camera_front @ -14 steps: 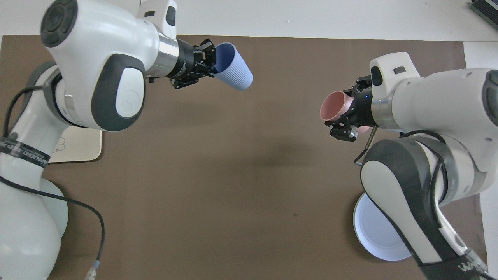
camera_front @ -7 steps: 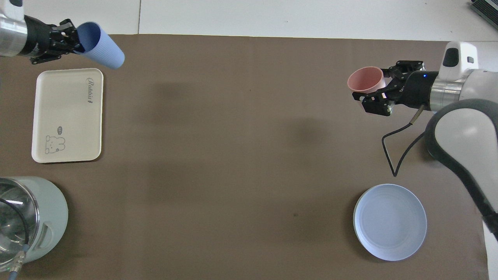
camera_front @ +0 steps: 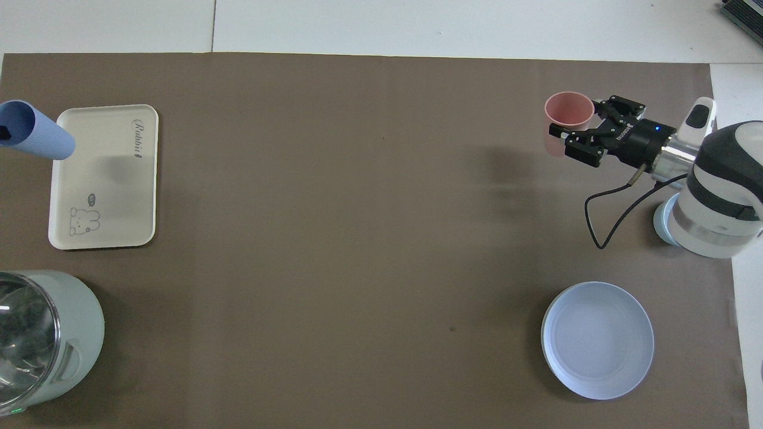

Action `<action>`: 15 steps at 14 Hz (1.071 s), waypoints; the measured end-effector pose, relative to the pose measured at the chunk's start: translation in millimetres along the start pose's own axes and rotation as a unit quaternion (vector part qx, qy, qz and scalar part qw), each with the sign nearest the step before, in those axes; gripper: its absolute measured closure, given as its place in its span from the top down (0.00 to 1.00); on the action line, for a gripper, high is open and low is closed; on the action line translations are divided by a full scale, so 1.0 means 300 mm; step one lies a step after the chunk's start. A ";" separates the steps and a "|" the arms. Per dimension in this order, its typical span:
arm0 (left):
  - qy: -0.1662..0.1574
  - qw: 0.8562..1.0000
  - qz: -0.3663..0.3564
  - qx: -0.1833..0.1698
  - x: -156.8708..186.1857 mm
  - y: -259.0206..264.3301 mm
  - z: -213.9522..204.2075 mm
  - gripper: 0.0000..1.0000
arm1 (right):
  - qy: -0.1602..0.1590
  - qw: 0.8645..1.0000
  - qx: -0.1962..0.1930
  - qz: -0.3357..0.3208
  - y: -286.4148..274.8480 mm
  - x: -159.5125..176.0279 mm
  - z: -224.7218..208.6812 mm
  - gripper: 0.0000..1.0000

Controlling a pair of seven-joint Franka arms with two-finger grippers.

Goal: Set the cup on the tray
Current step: 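Carry the blue cup to the tray while the right gripper lowers pink cup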

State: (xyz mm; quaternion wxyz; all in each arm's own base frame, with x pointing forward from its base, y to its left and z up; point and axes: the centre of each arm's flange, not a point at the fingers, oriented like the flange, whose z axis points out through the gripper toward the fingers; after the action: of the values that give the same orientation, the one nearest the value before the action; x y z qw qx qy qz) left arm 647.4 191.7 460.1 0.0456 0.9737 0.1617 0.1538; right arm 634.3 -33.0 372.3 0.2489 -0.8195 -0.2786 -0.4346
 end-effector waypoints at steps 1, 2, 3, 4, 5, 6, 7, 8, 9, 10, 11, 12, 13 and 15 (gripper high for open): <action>0.000 1.000 0.000 0.000 -0.027 0.003 0.047 0.06 | 0.012 1.000 0.003 -0.019 0.008 -0.037 0.012 0.86; 0.001 1.000 0.000 0.001 -0.056 0.003 0.097 0.06 | 0.029 0.998 0.013 -0.045 0.018 -0.088 0.027 0.86; -0.001 1.000 -0.001 0.002 -0.082 0.000 0.140 0.06 | 0.047 0.996 0.024 -0.073 0.040 -0.154 0.039 0.86; -0.003 1.000 -0.002 0.003 -0.100 -0.005 0.170 0.06 | 0.061 0.993 0.033 -0.093 0.068 -0.224 0.045 0.86; -0.005 1.000 -0.002 0.003 -0.108 -0.008 0.186 0.06 | 0.069 0.992 0.040 -0.101 0.093 -0.277 0.045 0.86; -0.005 1.000 -0.002 0.003 -0.109 -0.007 0.189 0.07 | 0.075 0.991 0.046 -0.104 0.109 -0.306 0.041 0.86; -0.004 1.000 -0.001 0.002 -0.107 -0.004 0.187 0.13 | 0.085 0.989 0.053 -0.109 0.119 -0.323 0.033 0.86; -0.002 1.000 0.000 0.002 -0.104 0.002 0.182 0.25 | 0.097 0.987 0.061 -0.114 0.125 -0.340 0.028 0.86; 0.000 1.000 0.002 0.001 -0.098 0.011 0.175 0.37 | 0.106 0.986 0.064 -0.114 0.131 -0.356 0.024 0.86; 0.001 1.000 0.004 -0.001 -0.092 0.022 0.167 0.48 | 0.110 0.985 0.066 -0.113 0.135 -0.371 0.021 0.86; -0.001 1.000 0.006 -0.002 -0.083 0.030 0.153 0.63 | 0.111 0.985 0.067 -0.111 0.135 -0.381 0.020 0.86; -0.011 1.000 0.008 -0.004 -0.069 0.039 0.126 0.74 | 0.111 0.986 0.067 -0.108 0.133 -0.390 0.020 0.86; -0.026 1.000 0.014 -0.004 -0.049 0.054 0.083 0.87 | 0.111 0.986 0.067 -0.104 0.129 -0.401 0.021 0.86; -0.066 0.996 0.052 0.016 -0.010 0.125 -0.040 1.00 | 0.110 0.987 0.067 -0.095 0.119 -0.424 0.024 0.86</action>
State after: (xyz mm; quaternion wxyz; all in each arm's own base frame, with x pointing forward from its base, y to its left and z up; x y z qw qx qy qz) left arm 652.2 156.0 475.9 0.0321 0.9894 0.1104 0.0890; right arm 603.1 -84.8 254.5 0.2899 -0.7180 -0.3548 -0.5240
